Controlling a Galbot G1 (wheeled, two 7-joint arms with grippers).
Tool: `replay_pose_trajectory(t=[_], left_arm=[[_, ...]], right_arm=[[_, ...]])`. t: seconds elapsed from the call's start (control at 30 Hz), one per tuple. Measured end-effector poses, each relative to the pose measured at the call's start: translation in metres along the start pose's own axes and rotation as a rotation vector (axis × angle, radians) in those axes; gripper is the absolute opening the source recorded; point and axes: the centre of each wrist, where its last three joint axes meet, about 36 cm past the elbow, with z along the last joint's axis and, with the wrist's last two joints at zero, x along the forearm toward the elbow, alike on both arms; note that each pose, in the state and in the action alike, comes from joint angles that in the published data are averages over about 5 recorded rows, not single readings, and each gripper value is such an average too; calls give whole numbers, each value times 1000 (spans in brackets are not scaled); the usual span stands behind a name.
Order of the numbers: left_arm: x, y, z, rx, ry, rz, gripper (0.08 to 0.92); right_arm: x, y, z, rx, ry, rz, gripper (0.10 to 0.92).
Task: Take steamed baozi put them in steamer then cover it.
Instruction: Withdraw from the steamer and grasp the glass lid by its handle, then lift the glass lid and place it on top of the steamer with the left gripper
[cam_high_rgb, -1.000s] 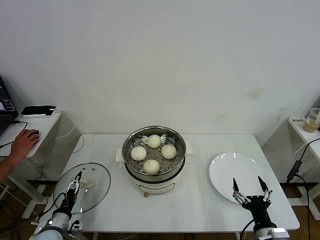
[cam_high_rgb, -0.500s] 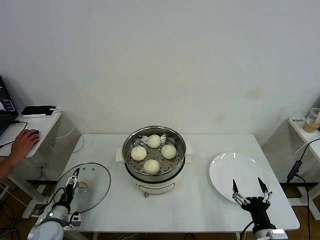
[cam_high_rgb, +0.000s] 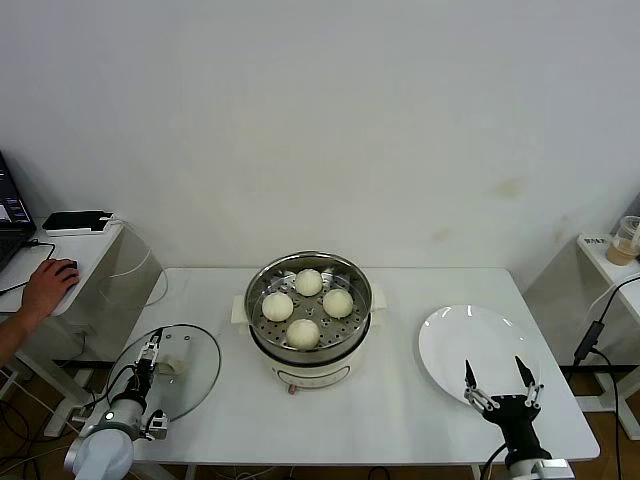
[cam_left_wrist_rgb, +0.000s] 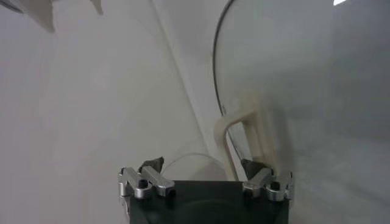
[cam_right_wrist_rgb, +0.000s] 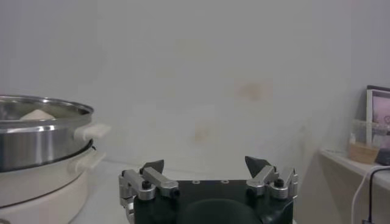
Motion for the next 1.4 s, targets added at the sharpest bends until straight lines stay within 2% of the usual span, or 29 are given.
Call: replay_pose_trajectory(t=[0.43,0.67,1.07,1.4], left_arm=[[-3,-3,-2,32,-22,12,368],[-2,-1,-4,60,-38,-7,182],[8,3,-7,119,-30,-52,147],[31,27,-7,192,12,-120,141]], right_arm=[[-2,2,1,-2,-7,-12,823],[-1,1,1,3,-8,-15,823],[0,1,-1,12,-19,-16,823],[0,4,-2,25,-28,-29,823]])
